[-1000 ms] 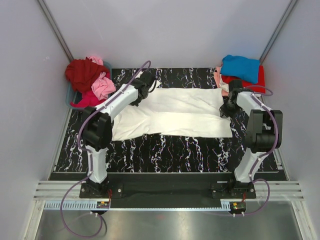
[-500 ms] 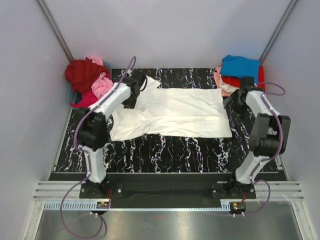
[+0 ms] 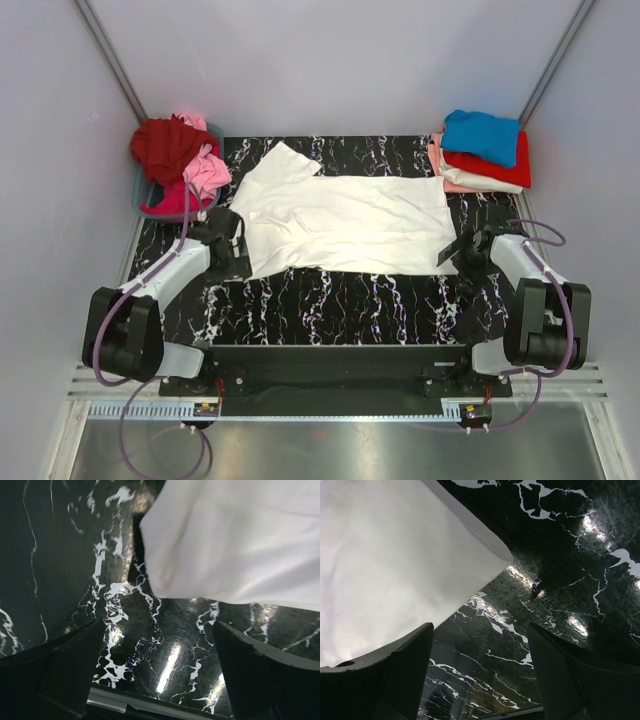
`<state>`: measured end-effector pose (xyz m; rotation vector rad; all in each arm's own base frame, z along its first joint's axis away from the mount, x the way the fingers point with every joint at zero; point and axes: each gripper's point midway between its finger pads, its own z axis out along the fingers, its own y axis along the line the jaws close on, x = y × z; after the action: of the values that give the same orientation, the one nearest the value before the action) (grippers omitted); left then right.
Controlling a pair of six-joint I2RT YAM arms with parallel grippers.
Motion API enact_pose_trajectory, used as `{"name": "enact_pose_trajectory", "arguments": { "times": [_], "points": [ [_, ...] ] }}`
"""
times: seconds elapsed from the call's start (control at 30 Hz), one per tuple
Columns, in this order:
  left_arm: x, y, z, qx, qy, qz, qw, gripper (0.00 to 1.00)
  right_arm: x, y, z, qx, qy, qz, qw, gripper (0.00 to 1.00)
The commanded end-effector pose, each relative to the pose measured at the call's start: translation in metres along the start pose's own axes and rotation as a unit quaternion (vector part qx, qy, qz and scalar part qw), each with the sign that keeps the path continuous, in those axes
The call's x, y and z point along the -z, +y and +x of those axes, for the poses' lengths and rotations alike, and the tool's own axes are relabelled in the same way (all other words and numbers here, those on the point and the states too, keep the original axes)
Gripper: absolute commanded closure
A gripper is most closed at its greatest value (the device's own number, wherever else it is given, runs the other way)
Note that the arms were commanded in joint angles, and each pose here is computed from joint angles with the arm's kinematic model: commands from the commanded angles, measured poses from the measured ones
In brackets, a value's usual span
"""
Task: Fold and stack the t-shirts
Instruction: Fold the tshirt
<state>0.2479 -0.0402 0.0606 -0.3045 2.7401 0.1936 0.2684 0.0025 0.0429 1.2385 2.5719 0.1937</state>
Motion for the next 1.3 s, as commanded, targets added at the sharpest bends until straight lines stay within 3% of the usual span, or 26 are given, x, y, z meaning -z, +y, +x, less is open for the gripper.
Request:
{"name": "enact_pose_trajectory", "arguments": {
  "times": [0.0,0.27,0.37,0.5,0.63,0.67,0.73,0.77,0.9,1.03,1.27],
  "points": [
    [0.010,-0.024,-0.030,0.092,-0.060,0.091,0.990,0.05,0.000,0.015,-0.008,0.000,-0.019,-0.036,0.999,0.18],
    [-0.003,-0.010,-0.030,0.166,-0.076,0.096,0.979,0.05,-0.023,0.010,-0.029,-0.018,-0.025,-0.009,0.999,0.24],
    [-0.009,-0.010,-0.028,0.179,-0.079,0.104,0.975,0.04,-0.032,0.004,-0.036,-0.032,-0.023,-0.006,0.999,0.36],
    [-0.021,-0.014,-0.020,0.180,-0.059,0.106,0.976,0.05,-0.039,-0.001,-0.036,-0.035,-0.013,-0.006,0.999,0.44],
    [-0.029,-0.018,-0.017,0.184,-0.058,0.114,0.974,0.09,-0.044,-0.003,-0.036,-0.034,-0.012,-0.007,0.999,0.62],
    [-0.031,-0.017,-0.014,0.185,-0.056,0.113,0.975,0.13,-0.045,-0.004,-0.035,-0.031,-0.010,-0.007,0.999,0.70],
    [-0.032,-0.019,-0.016,0.185,-0.061,0.116,0.974,0.23,-0.047,-0.005,-0.034,-0.030,-0.009,-0.005,1.000,0.76],
    [-0.033,-0.020,-0.016,0.185,-0.062,0.120,0.973,0.37,-0.048,-0.006,-0.033,-0.028,-0.007,-0.003,1.000,0.78],
    [-0.036,-0.017,-0.018,0.181,-0.072,0.113,0.974,0.76,-0.049,-0.007,-0.033,-0.027,-0.006,-0.002,1.000,0.95],
    [-0.031,-0.008,-0.028,0.168,-0.095,0.096,0.976,0.99,-0.044,-0.010,-0.038,-0.027,-0.012,0.004,1.000,1.00],
    [-0.003,0.012,-0.033,0.185,-0.124,0.073,0.972,1.00,-0.013,-0.029,-0.052,-0.055,-0.050,0.026,0.997,1.00]
  ]
}}
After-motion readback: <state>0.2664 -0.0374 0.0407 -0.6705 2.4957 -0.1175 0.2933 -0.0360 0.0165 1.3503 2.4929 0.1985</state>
